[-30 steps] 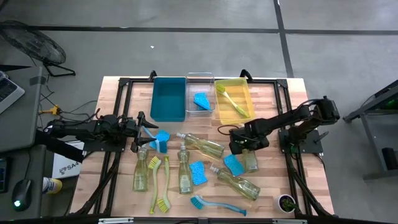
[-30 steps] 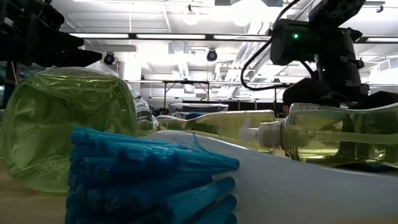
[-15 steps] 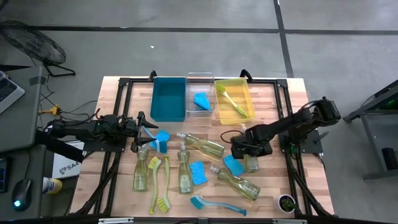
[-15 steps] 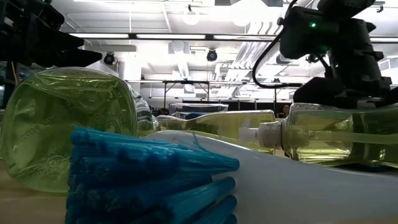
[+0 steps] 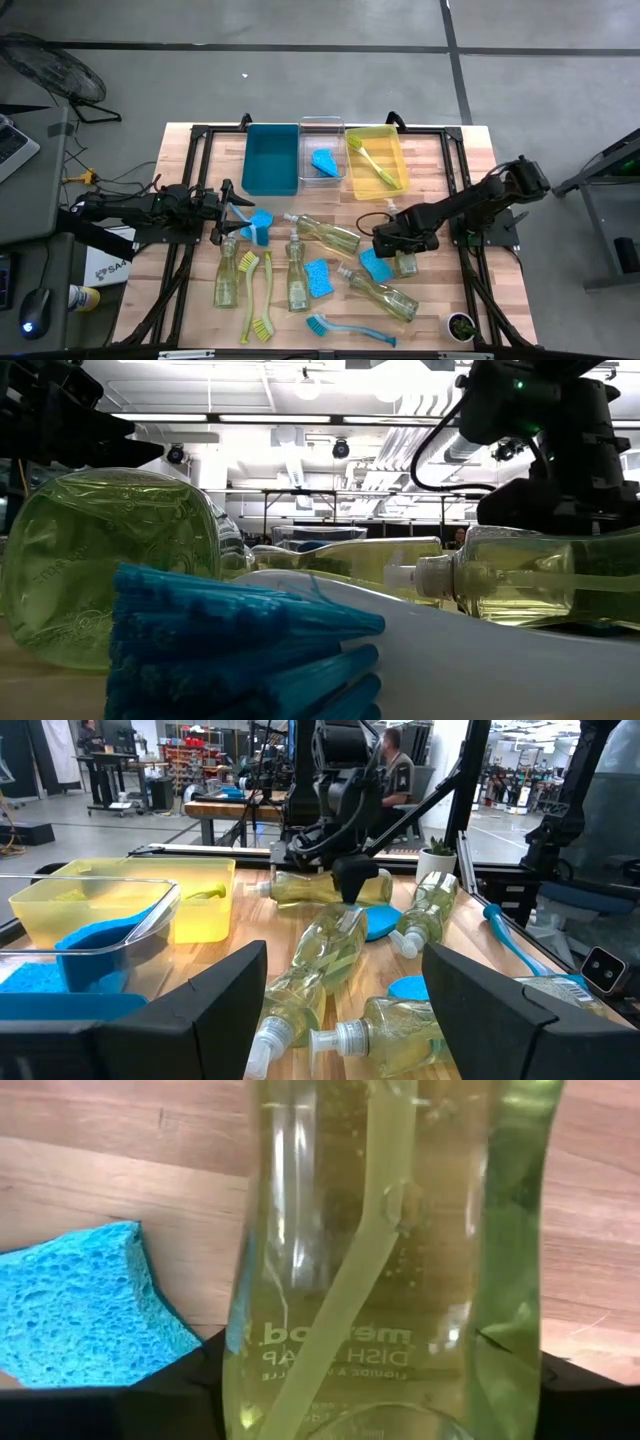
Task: Pick & Place Kitchen Sink Supplies
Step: Put the dishwashing liquid into the blue bin
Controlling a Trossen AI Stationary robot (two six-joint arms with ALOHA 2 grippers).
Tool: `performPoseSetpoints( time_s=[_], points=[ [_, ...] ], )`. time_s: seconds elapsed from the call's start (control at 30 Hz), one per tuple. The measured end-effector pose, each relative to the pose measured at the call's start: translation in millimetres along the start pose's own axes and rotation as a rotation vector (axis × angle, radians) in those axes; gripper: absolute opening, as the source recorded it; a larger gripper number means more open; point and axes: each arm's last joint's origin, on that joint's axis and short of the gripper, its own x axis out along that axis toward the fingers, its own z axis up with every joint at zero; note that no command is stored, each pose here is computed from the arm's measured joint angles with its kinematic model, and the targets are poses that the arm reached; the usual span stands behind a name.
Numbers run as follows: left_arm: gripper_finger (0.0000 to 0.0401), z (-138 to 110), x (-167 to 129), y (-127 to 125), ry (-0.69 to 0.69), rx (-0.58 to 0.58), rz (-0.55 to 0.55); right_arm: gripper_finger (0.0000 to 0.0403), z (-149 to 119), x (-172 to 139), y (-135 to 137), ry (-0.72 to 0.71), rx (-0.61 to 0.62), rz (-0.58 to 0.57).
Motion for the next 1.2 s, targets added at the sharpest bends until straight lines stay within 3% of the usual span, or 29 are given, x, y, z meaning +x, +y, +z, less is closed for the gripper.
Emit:
performPoseSetpoints(
  time_s=[0.53,1.2],
  points=[
    [0.0264,-0.1,0.0,0.0,0.0,0.0,0.0,0.0232,-21.5,-1.7,0.7,-0.178,-0.115,0.012],
    [0.0264,0.0,0.0,0.0,0.0,0.0,0.0,0.0232,-21.6,-13.5,6.4,-0.773,-0.337,0.027]
  ],
)
